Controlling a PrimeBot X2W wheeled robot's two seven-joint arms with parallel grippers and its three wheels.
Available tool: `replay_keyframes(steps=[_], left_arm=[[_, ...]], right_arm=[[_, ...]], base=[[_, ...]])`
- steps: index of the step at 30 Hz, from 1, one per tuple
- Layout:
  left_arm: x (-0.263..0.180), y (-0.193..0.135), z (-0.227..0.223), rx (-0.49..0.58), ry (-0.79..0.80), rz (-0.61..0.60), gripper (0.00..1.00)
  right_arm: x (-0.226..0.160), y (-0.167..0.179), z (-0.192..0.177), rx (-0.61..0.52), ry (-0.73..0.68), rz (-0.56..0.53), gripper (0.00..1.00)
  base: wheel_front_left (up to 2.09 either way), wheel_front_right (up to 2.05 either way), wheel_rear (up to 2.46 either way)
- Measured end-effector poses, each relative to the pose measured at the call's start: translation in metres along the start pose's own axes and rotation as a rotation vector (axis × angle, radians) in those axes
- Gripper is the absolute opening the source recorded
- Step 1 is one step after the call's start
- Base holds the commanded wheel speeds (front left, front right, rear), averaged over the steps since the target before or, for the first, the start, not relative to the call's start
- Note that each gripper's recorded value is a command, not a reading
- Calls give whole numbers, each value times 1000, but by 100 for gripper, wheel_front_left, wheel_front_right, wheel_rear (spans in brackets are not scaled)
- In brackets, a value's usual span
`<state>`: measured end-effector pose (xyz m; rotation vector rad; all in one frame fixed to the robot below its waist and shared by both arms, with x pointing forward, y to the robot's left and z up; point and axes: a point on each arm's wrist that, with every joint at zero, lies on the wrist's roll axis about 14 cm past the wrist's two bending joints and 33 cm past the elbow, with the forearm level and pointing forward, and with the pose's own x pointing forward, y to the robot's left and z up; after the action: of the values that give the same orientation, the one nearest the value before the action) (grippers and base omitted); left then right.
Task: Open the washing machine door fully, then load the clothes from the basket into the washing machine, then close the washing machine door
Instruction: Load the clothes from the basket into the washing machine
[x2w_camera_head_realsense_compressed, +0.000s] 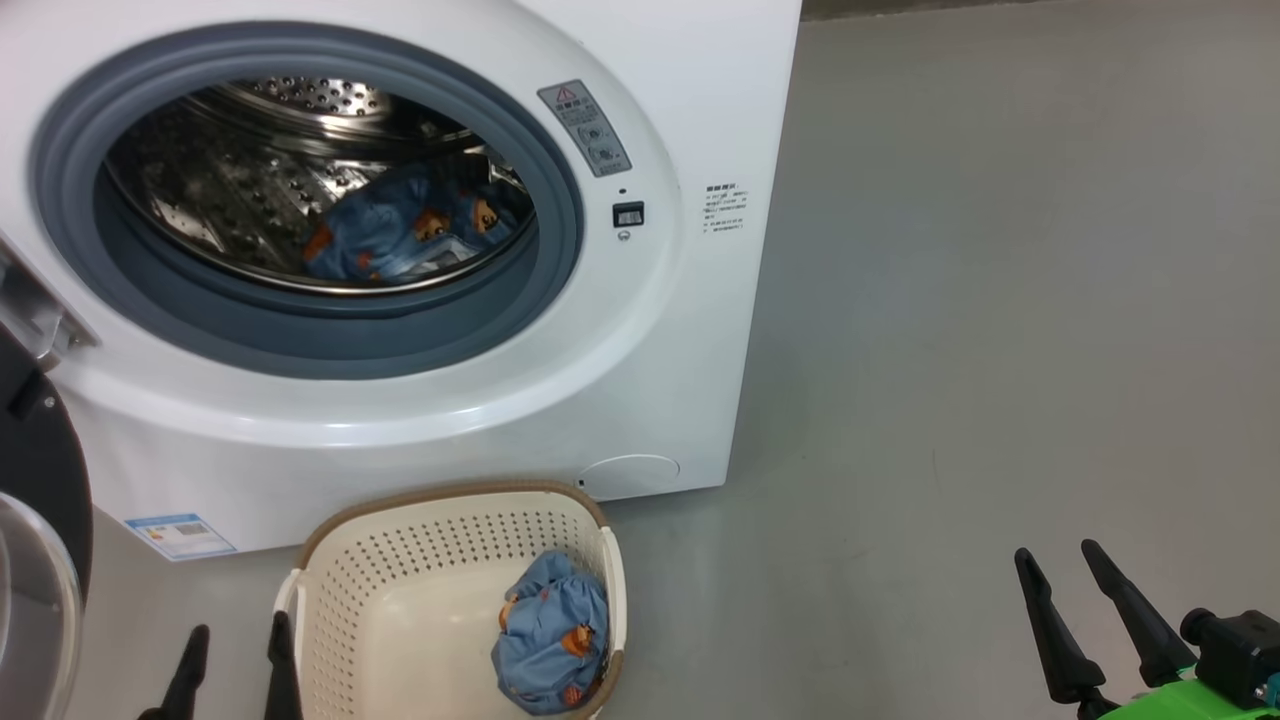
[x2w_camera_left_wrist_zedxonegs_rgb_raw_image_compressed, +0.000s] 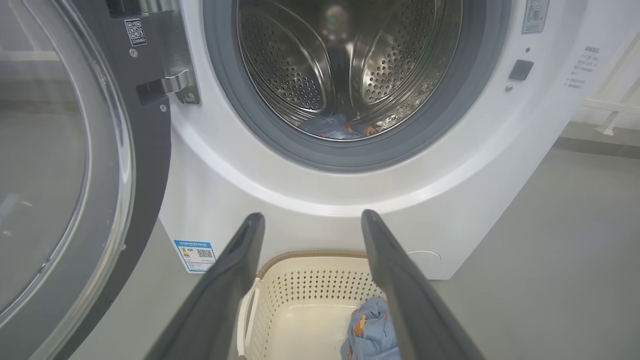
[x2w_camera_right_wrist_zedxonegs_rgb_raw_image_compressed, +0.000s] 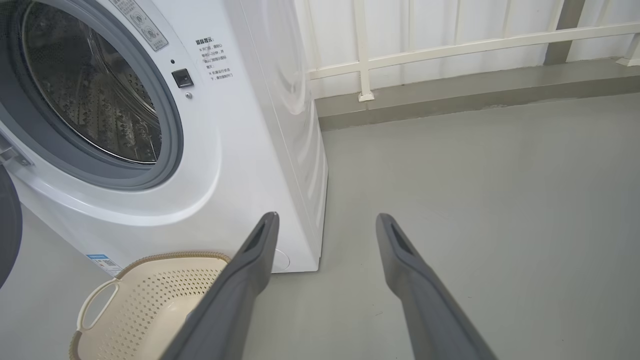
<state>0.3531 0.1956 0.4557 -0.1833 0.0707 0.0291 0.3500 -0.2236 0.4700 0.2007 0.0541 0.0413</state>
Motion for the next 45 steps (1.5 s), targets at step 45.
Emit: replay_keyframes(steps=[45], left_arm=[[112, -100, -246, 38, 717, -359, 100]], right_arm=[[137, 17, -78, 45, 114, 64, 100]], base=[[0, 0, 0]])
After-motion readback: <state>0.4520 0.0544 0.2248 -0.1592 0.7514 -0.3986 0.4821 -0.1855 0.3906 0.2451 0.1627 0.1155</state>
